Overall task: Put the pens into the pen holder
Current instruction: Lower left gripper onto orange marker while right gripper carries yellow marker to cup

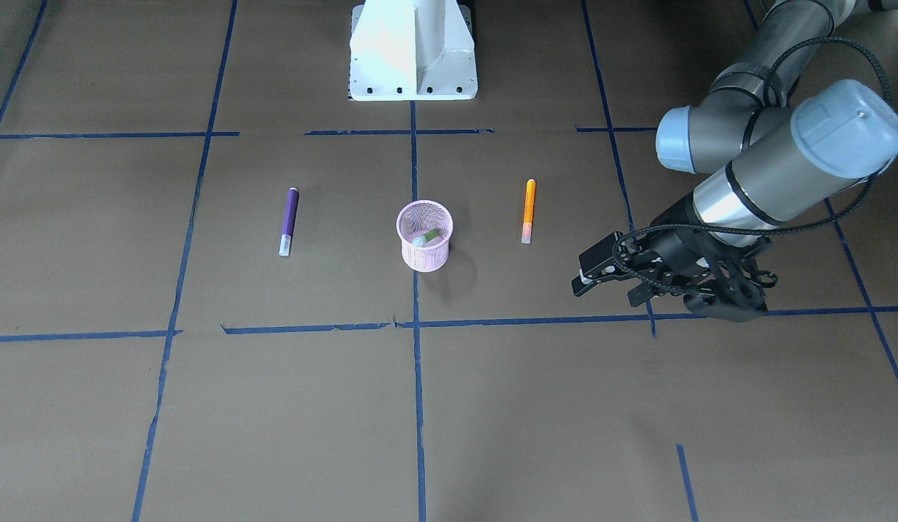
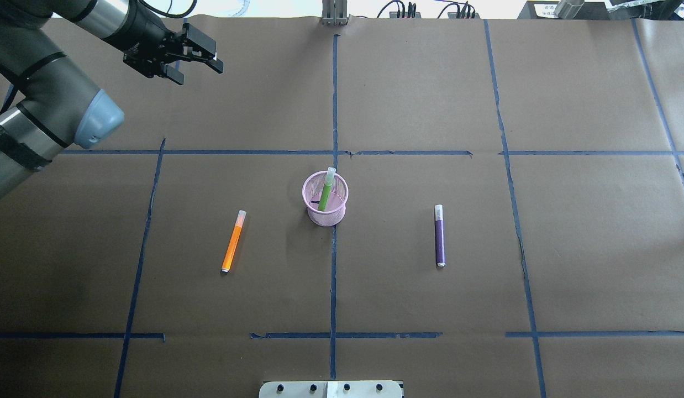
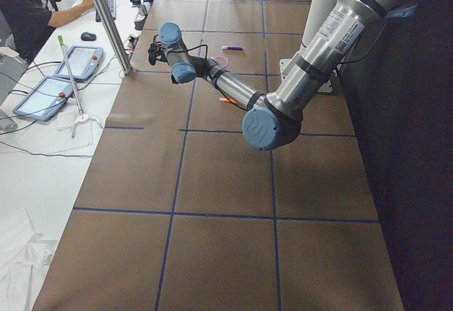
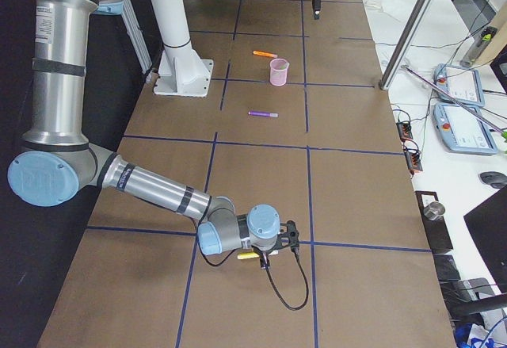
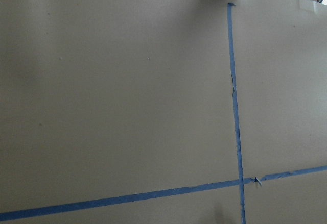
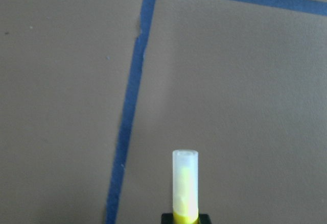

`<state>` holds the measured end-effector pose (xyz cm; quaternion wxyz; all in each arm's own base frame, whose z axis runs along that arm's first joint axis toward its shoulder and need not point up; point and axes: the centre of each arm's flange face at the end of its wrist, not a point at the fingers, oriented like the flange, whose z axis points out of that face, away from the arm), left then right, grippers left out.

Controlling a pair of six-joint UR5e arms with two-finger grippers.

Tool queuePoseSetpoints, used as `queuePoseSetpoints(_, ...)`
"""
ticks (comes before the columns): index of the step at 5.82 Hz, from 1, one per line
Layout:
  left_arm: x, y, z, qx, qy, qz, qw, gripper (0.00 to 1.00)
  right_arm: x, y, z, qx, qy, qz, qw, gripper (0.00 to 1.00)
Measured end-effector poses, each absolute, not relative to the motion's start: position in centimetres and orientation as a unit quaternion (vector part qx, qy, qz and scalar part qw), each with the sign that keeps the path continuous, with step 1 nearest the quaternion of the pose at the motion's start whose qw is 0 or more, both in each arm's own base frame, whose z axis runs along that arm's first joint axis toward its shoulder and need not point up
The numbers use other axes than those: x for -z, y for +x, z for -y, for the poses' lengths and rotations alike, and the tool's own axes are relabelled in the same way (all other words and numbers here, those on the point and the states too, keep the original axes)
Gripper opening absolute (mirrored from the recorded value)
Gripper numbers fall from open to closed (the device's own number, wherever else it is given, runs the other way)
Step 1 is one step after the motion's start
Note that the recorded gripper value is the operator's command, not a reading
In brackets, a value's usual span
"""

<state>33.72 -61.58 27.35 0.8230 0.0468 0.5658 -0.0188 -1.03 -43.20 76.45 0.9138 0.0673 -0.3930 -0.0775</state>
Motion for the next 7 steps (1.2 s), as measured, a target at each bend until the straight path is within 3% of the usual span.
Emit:
queuePoseSetpoints(2,-28.4,39.8,58.7,-0.009,0.019,-0.53,0.847,1.0,-66.3,0.4,45.7,0.087,0.15,0.414,0.894,0.0)
queuePoseSetpoints(4,-29.5,43.9,54.8,-0.059,0.014,-0.478,0.876,1.0,-51.9,-0.3,47.8,0.052,0.211,0.447,0.868,0.0)
queuePoseSetpoints(7,-31.1,46.3,48.9,-0.107,0.009,-0.432,0.895,1.0,-37.8,-9.5,48.0,0.019,0.245,0.506,0.827,0.0)
